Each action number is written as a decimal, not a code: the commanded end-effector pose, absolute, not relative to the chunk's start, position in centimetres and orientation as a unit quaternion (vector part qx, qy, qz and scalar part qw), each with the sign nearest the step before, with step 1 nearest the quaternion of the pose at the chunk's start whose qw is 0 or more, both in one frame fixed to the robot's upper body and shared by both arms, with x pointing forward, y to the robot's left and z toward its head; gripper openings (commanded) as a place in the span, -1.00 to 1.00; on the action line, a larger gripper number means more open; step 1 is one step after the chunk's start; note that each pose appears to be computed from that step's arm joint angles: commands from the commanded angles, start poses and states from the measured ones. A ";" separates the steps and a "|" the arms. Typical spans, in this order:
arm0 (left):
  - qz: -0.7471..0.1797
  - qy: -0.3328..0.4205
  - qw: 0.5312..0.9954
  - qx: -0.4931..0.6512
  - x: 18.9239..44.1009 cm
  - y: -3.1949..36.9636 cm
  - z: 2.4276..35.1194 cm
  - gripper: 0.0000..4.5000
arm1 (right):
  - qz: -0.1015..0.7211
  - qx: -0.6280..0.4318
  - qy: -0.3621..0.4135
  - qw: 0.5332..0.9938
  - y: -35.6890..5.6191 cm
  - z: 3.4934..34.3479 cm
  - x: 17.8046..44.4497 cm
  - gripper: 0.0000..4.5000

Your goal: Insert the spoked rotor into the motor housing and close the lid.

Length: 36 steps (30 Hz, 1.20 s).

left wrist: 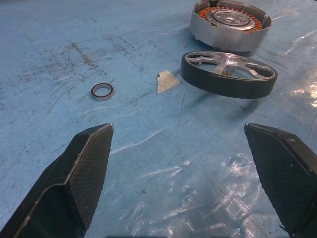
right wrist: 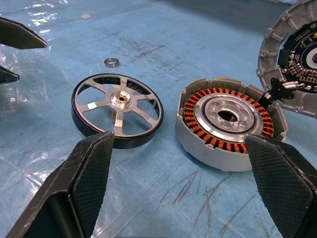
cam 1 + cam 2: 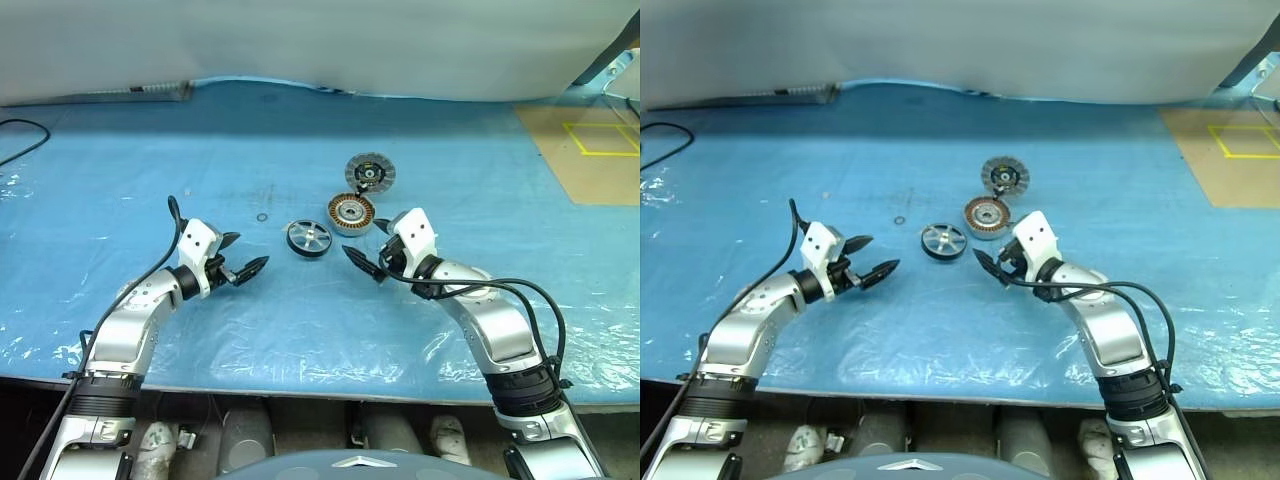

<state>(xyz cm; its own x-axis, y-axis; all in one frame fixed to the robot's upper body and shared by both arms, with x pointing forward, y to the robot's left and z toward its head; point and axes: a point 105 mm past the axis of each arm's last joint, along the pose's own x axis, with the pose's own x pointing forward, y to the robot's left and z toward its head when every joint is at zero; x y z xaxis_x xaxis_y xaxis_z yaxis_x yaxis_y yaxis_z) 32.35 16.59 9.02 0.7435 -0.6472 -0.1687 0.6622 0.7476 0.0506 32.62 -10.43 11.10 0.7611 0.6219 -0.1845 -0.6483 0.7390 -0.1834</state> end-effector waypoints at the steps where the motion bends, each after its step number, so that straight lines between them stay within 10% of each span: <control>1: -0.352 0.053 0.932 0.061 32.3 16.8 9.8 1.00 | 0.347 -0.127 0.031 0.929 -10.0 12.3 32.9 0.98; 36: -0.359 -0.017 0.932 0.052 31.6 14.9 10.2 1.00 | 0.392 -0.291 0.111 0.866 -9.3 12.4 38.8 0.98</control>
